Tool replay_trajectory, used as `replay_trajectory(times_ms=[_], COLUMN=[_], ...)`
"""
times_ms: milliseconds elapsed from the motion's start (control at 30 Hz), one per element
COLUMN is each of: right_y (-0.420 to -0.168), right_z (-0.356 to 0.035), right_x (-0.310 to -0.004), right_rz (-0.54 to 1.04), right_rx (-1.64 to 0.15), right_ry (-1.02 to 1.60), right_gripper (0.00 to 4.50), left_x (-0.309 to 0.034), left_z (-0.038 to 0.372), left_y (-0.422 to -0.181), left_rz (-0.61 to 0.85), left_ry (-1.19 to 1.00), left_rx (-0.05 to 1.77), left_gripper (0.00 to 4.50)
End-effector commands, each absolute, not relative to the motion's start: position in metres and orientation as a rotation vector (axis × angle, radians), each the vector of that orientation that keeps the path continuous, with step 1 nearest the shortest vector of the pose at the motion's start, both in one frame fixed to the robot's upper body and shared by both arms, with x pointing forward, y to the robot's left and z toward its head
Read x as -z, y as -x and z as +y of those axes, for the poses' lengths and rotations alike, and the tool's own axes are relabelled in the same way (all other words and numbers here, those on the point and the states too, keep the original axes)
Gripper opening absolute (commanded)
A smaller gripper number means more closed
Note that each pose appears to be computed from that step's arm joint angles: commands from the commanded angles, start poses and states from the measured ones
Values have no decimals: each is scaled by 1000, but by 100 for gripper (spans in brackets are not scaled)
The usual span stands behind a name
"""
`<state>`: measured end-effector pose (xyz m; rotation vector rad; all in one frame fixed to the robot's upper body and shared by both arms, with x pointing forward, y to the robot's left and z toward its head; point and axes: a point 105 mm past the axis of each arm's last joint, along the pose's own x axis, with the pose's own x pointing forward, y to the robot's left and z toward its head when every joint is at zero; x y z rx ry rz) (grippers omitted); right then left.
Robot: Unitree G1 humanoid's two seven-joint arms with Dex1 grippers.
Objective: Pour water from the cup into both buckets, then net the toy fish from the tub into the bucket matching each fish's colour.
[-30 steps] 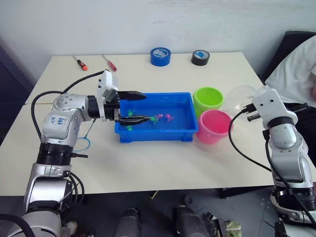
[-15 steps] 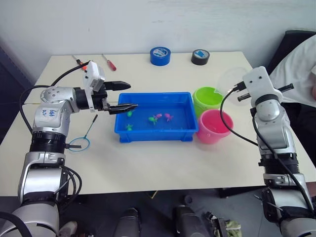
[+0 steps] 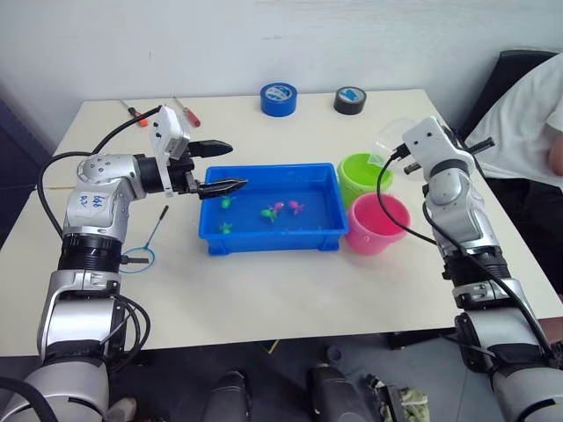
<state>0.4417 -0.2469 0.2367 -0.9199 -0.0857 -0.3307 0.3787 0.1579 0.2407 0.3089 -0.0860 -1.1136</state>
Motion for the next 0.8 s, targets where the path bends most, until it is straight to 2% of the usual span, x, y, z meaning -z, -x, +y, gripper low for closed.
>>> replay_trajectory(times_ms=[33, 800], right_y=[-444, -453], right_z=[-234, -218], right_x=[-267, -278], right_rz=[-209, -305], right_rx=[367, 384], right_ry=[1053, 1424], right_gripper=[1, 1], left_x=[-255, -255], left_z=[157, 154], left_y=[-372, -359], left_rz=[-147, -148], left_ry=[-316, -313], left_rx=[1114, 1121], left_gripper=[450, 450])
